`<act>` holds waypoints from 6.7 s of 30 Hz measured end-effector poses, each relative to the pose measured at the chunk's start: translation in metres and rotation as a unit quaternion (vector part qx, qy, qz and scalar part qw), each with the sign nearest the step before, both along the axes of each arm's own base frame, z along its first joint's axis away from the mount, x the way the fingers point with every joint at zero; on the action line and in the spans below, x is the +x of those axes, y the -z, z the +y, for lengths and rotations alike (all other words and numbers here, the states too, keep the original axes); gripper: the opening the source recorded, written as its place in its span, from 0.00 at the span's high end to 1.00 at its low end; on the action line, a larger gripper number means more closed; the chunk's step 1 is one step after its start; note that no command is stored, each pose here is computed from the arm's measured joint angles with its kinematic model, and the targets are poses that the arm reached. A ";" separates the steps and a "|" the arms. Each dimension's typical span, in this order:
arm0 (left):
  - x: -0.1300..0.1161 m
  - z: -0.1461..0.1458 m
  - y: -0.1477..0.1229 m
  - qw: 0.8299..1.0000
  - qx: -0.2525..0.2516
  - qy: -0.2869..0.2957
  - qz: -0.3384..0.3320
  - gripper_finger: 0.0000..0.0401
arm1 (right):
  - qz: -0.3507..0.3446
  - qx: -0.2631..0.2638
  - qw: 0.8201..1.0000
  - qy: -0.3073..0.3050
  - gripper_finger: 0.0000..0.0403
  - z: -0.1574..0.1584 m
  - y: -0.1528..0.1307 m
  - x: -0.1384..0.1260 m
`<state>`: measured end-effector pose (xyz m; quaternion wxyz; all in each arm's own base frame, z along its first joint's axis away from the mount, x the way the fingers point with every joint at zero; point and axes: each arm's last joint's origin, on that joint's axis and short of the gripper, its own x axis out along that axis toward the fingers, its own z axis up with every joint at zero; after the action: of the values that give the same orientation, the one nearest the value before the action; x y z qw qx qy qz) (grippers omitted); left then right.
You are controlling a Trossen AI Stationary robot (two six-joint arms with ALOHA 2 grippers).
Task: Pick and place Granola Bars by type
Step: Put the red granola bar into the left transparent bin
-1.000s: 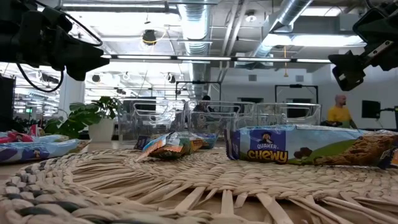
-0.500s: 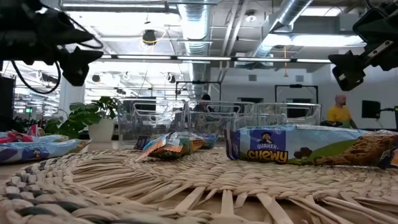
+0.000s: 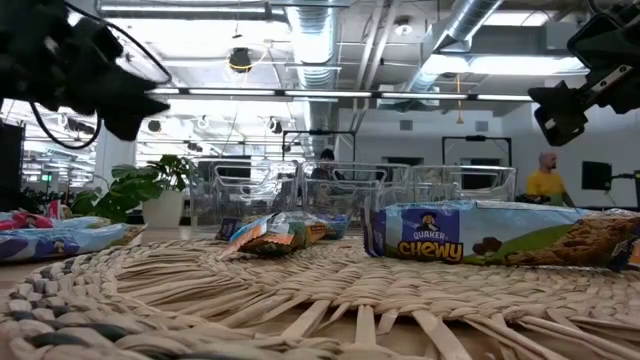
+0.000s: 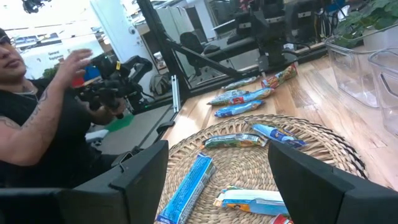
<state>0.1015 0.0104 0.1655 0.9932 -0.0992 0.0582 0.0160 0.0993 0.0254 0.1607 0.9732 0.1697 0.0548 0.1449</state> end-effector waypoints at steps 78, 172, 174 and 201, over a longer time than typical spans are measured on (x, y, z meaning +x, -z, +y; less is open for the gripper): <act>0.094 -0.085 0.020 0.635 0.273 0.116 0.714 0.56 | 0.000 0.000 1.000 0.000 0.33 0.000 0.000 0.000; 0.223 -0.049 -0.073 0.963 0.216 -0.159 -0.014 0.92 | 0.000 0.000 1.000 0.000 0.33 0.000 0.000 0.000; 0.223 -0.045 -0.073 0.956 0.236 -0.177 -0.005 0.92 | 0.000 0.000 1.000 0.000 0.33 0.000 0.000 0.000; 0.201 0.048 -0.046 0.734 0.373 -0.482 0.301 0.92 | 0.000 0.000 1.000 0.000 0.33 0.000 0.000 0.000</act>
<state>0.3024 0.0584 0.2111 0.7405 0.2742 0.2881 0.5417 0.0993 0.0254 0.1608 0.9732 0.1696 0.0547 0.1450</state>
